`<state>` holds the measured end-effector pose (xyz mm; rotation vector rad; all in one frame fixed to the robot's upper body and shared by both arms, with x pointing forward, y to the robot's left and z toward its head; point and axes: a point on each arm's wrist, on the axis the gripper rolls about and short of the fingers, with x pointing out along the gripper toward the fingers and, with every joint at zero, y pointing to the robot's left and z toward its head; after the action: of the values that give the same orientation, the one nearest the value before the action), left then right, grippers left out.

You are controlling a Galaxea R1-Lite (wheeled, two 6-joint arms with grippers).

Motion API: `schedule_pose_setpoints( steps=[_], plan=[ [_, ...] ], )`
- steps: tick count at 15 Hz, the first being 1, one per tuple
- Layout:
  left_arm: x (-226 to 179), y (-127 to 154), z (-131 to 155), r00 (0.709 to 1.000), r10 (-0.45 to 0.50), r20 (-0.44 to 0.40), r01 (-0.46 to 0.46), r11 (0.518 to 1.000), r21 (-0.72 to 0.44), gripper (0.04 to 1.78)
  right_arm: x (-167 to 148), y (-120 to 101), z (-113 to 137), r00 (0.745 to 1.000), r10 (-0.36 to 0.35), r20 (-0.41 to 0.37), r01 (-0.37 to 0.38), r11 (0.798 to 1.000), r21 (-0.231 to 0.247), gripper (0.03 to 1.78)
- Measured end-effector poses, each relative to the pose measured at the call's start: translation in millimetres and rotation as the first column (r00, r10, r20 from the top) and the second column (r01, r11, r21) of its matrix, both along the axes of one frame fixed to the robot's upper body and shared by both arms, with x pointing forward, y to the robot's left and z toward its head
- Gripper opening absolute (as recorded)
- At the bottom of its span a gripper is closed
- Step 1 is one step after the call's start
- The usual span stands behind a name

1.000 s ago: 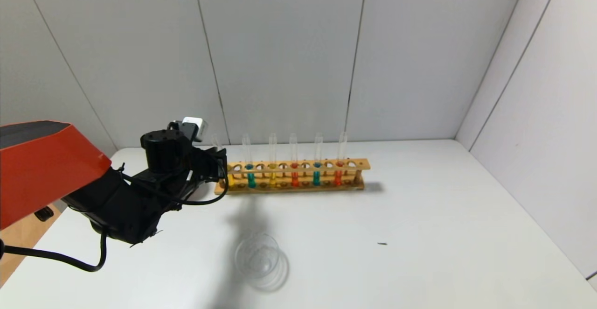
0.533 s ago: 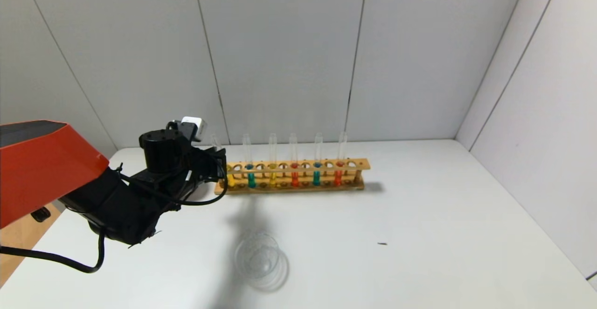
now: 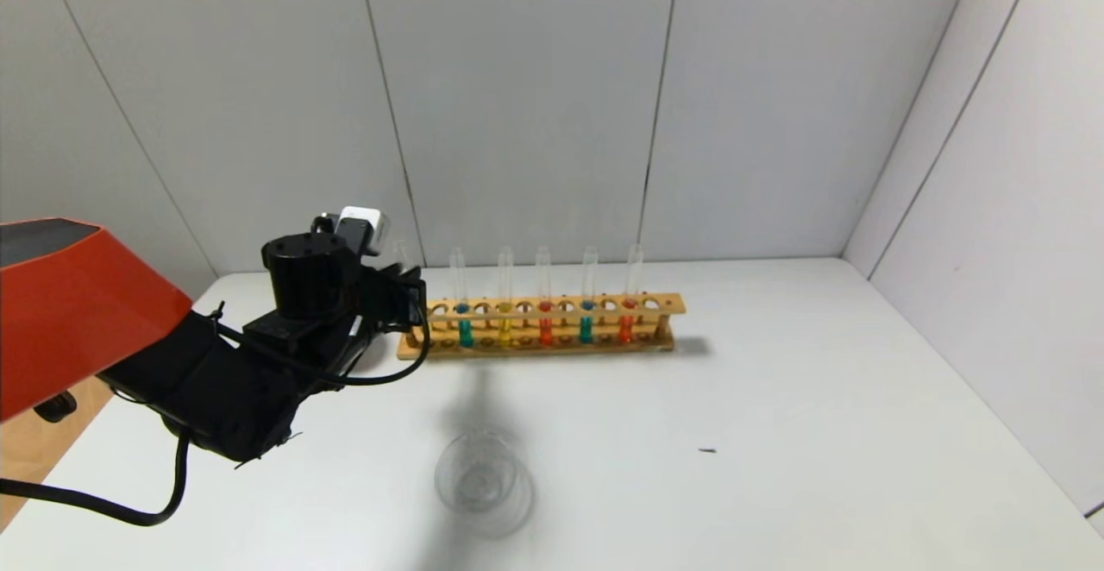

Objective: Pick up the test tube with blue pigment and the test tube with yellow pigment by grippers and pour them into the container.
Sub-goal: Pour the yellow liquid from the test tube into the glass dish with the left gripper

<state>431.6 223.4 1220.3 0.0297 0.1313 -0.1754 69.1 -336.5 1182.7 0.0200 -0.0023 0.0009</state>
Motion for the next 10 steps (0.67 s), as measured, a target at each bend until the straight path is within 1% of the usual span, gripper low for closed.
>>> schedule_pose_setpoints(
  steps=[10],
  plan=[
    [5.5, -0.8, 12.0, 1.000, -0.001, 0.030, 0.001, 1.000, -0.003, 0.30, 0.0, 0.0, 0.0, 1.000, 0.000, 0.000, 0.000, 1.000, 0.000, 1.71]
  ],
)
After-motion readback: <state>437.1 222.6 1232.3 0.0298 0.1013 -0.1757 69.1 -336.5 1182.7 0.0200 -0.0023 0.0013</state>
